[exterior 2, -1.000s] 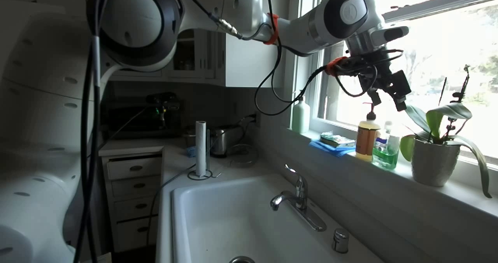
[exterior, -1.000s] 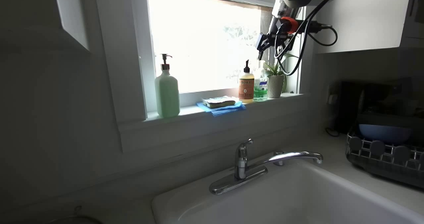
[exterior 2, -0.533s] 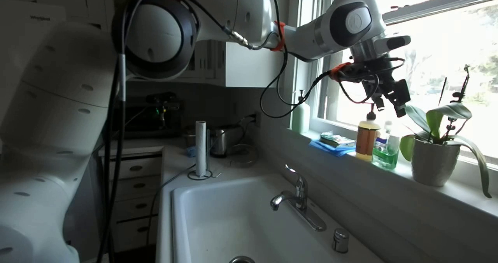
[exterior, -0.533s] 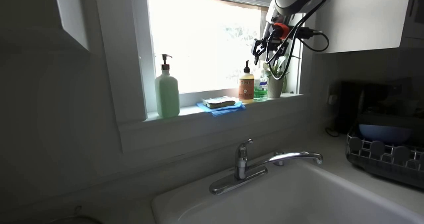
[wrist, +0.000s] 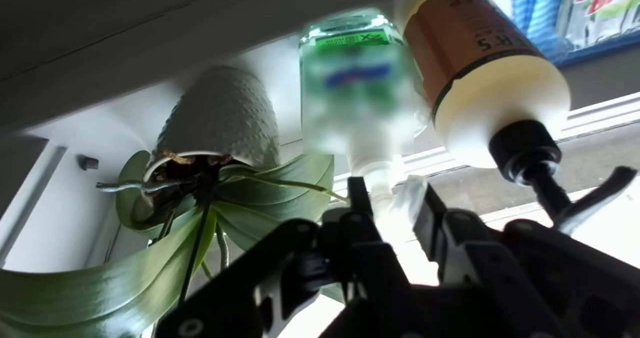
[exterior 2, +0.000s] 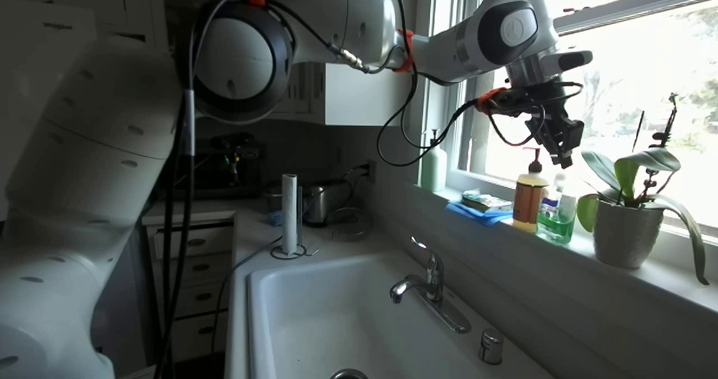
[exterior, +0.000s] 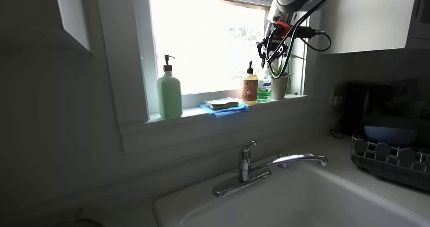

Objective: Pick up the clear soap bottle with a white nozzle and put it on the kitchen counter to the left side of the tap

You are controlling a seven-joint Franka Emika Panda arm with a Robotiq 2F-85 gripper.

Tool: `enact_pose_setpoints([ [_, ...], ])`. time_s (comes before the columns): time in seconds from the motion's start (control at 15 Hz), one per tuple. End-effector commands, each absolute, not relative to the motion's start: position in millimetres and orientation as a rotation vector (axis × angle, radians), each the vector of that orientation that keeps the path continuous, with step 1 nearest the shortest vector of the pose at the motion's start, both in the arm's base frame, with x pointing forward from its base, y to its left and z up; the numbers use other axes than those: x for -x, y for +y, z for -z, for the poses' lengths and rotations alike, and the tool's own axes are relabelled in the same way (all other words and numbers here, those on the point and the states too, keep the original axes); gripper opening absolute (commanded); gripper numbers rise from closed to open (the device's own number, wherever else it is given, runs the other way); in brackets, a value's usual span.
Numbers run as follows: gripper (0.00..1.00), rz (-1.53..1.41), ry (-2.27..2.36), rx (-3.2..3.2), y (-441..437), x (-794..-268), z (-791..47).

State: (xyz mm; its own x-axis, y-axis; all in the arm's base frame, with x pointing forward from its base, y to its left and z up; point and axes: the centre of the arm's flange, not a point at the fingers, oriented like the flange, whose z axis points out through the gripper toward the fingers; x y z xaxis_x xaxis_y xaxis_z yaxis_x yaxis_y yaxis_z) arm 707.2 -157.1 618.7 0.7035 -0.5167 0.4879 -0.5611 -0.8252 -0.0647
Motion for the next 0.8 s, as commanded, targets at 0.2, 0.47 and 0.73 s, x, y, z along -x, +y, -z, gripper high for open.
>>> enact_pose_setpoints([
  [0.2,0.05,-0.756,-0.924,-2.837,-158.7,-717.7,-630.7],
  [0.47,0.05,-0.738,-0.872,-2.839,-153.0,-697.9,-639.0],
  [0.73,0.05,-0.725,-0.772,-2.851,-147.1,-672.7,-653.2],
])
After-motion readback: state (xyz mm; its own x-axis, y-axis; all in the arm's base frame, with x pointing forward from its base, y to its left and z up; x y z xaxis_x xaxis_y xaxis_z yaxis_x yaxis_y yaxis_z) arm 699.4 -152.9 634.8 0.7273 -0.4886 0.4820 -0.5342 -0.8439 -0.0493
